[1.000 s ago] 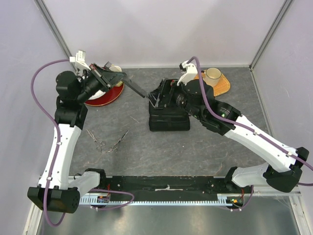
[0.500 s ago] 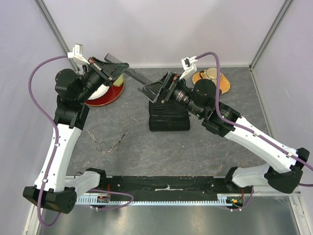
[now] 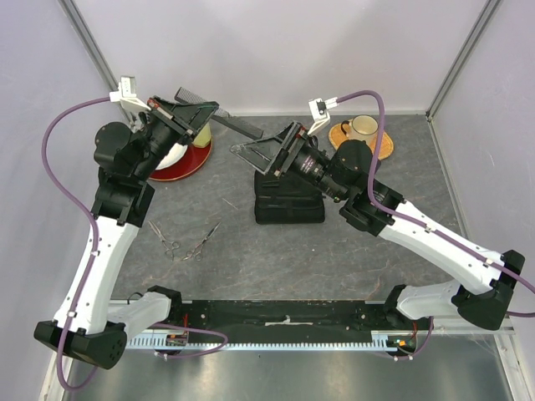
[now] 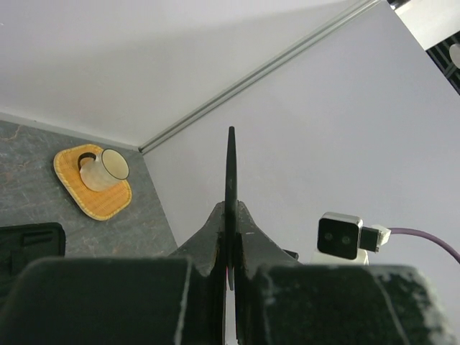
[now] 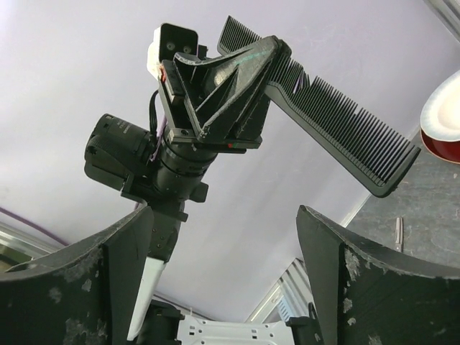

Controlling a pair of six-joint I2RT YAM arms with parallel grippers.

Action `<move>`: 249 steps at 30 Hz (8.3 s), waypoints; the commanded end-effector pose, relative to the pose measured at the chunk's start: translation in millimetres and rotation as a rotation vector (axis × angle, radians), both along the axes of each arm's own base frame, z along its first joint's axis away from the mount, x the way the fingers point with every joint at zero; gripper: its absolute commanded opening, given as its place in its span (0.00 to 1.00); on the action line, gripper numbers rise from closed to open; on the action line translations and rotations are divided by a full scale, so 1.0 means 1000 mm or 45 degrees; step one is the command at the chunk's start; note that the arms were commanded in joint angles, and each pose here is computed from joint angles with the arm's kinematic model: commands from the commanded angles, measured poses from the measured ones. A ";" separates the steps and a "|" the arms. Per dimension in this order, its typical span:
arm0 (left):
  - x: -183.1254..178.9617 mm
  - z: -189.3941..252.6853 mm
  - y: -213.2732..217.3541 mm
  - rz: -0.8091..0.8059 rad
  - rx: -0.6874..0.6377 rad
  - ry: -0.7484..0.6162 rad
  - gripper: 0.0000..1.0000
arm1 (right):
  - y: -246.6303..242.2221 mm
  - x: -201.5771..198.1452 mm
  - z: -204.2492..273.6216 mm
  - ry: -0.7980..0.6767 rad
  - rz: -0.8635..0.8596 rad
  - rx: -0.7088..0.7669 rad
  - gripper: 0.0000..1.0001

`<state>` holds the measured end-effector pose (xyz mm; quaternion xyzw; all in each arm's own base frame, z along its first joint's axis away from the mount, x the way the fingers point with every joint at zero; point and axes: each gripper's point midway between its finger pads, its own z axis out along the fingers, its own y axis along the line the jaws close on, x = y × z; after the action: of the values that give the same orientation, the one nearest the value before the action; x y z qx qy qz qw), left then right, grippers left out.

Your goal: Sort the hair-cutting tools

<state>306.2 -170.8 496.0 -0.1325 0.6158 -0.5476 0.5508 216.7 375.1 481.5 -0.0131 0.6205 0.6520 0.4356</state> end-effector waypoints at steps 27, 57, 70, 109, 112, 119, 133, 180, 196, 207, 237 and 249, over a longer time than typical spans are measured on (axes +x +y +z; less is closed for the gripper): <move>-0.026 0.053 0.028 0.178 -0.139 -0.052 0.02 | -0.006 0.028 0.021 -0.058 -0.219 0.039 0.93; -0.026 0.031 0.024 0.154 -0.099 0.048 0.02 | 0.018 0.040 0.035 -0.060 0.078 0.278 0.22; -0.036 -0.010 0.023 0.129 0.063 0.109 0.86 | 0.002 0.070 -0.027 0.135 -0.040 0.043 0.00; -0.003 -0.448 -0.061 -0.543 0.748 1.184 0.54 | -0.219 0.065 -0.343 0.835 -0.229 -0.906 0.05; -0.006 -0.457 -0.063 -0.578 0.749 1.206 0.53 | -0.226 0.066 -0.354 0.848 -0.246 -0.923 0.05; -0.014 -0.483 -0.052 -0.537 0.811 1.331 0.49 | -0.228 0.080 -0.354 0.775 -0.279 -0.898 0.05; -0.025 -0.508 -0.038 -0.510 0.904 1.494 0.44 | -0.220 0.090 -0.346 0.757 -0.263 -0.831 0.05; -0.026 -0.505 -0.045 -0.550 0.858 1.475 0.56 | -0.140 0.107 -0.471 0.916 -0.050 -0.936 0.03; -0.032 -0.520 -0.039 -0.538 0.894 1.544 0.45 | -0.167 0.101 -0.476 0.947 -0.128 -1.139 0.73; -0.032 -0.518 -0.036 -0.522 0.908 1.548 0.44 | -0.192 0.102 -0.459 0.951 -0.222 -1.222 0.74; -0.045 -0.465 0.114 0.236 1.558 1.551 0.92 | -0.121 0.099 -0.346 0.556 -0.197 -1.222 0.72; -0.074 -0.496 0.092 0.055 1.430 1.695 0.61 | -0.126 0.092 -0.345 0.555 -0.211 -1.212 0.72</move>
<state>245.7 -75.4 13.6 -0.1429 0.9830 0.0445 0.1061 311.1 251.5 129.0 -0.0307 0.9265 0.2485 0.2809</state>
